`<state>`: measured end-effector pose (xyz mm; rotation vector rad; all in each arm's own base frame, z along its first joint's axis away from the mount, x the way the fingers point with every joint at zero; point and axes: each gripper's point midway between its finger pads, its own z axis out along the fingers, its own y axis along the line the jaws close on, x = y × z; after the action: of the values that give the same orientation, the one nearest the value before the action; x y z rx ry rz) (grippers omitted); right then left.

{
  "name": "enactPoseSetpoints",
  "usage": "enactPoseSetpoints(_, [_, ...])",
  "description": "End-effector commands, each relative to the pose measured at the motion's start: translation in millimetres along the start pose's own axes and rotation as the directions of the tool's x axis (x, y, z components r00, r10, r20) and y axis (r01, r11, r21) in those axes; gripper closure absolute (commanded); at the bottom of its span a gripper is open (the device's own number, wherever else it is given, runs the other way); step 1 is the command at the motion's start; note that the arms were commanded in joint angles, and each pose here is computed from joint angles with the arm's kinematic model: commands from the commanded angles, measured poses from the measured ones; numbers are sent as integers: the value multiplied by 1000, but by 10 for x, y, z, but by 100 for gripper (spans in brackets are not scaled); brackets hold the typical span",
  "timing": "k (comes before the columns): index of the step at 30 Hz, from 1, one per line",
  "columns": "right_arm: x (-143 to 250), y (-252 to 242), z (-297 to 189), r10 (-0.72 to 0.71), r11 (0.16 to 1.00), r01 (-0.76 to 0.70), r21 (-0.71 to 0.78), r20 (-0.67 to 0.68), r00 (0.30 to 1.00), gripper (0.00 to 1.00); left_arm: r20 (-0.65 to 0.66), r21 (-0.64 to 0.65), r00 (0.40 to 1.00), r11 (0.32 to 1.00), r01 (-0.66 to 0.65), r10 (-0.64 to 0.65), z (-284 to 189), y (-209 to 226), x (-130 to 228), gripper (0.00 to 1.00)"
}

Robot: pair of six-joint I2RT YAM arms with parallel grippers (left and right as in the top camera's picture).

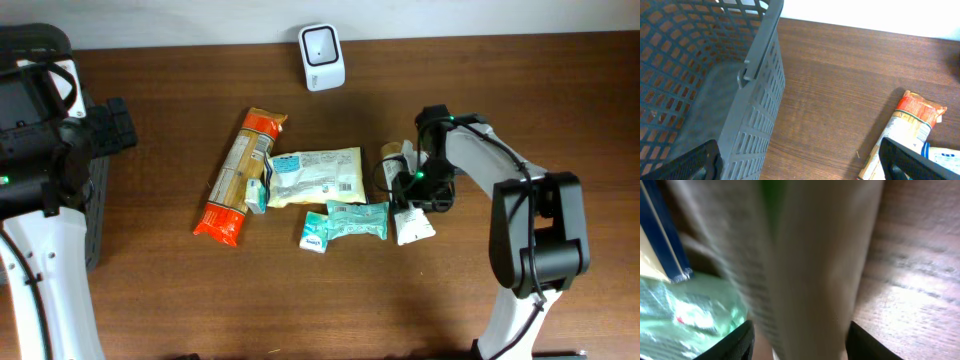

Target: Scan the item barcode

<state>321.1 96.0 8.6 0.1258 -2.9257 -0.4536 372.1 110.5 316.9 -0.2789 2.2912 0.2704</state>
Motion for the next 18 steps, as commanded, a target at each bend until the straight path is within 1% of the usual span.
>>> enactPoseSetpoints(1, [158,-41,28,-19,985,18,-170,-2,1000,49,9,-10,1000,1000,13,-12,-19,29,-29,1])
enactPoseSetpoints(3, [182,-99,67,27,970,-23,-242,12,1000,56,9,-10,1000,1000,13,-12,-19,29,-29,1])
enactPoseSetpoints(4, [178,-117,73,35,968,-30,-251,18,999,65,9,-10,1000,1000,13,-12,-19,29,-29,1])
enactPoseSetpoints(5, [156,-114,72,36,967,-28,-253,27,999,82,9,-10,1000,1000,12,-12,-19,29,-28,1])
enactPoseSetpoints(6, [128,-86,62,33,963,-22,-269,39,999,96,9,-10,1000,1000,13,-12,-19,29,-29,1])
enactPoseSetpoints(8, [47,17,-3,27,945,-3,-326,70,997,96,9,-10,1000,1000,13,-12,-19,29,-29,1])
enactPoseSetpoints(10, [-80,220,-261,13,911,43,-410,132,991,96,9,-10,1000,1000,13,-12,-19,29,-29,1])
enactPoseSetpoints(11, [-126,362,-522,-19,890,101,-446,184,983,96,9,-10,1000,1000,13,-12,-19,29,-29,1])
enactPoseSetpoints(13, [-86,684,-1102,-120,825,269,-497,311,943,96,9,-10,1000,1000,13,-13,-19,30,-29,1])
enactPoseSetpoints(15, [75,1010,-1708,-188,743,423,-518,444,876,96,9,-10,1000,1000,13,-12,-19,29,-29,0])
enactPoseSetpoints(18, [289,1285,-2153,-198,649,530,-546,551,810,96,9,-10,1000,1000,13,-12,-19,29,-29,1])
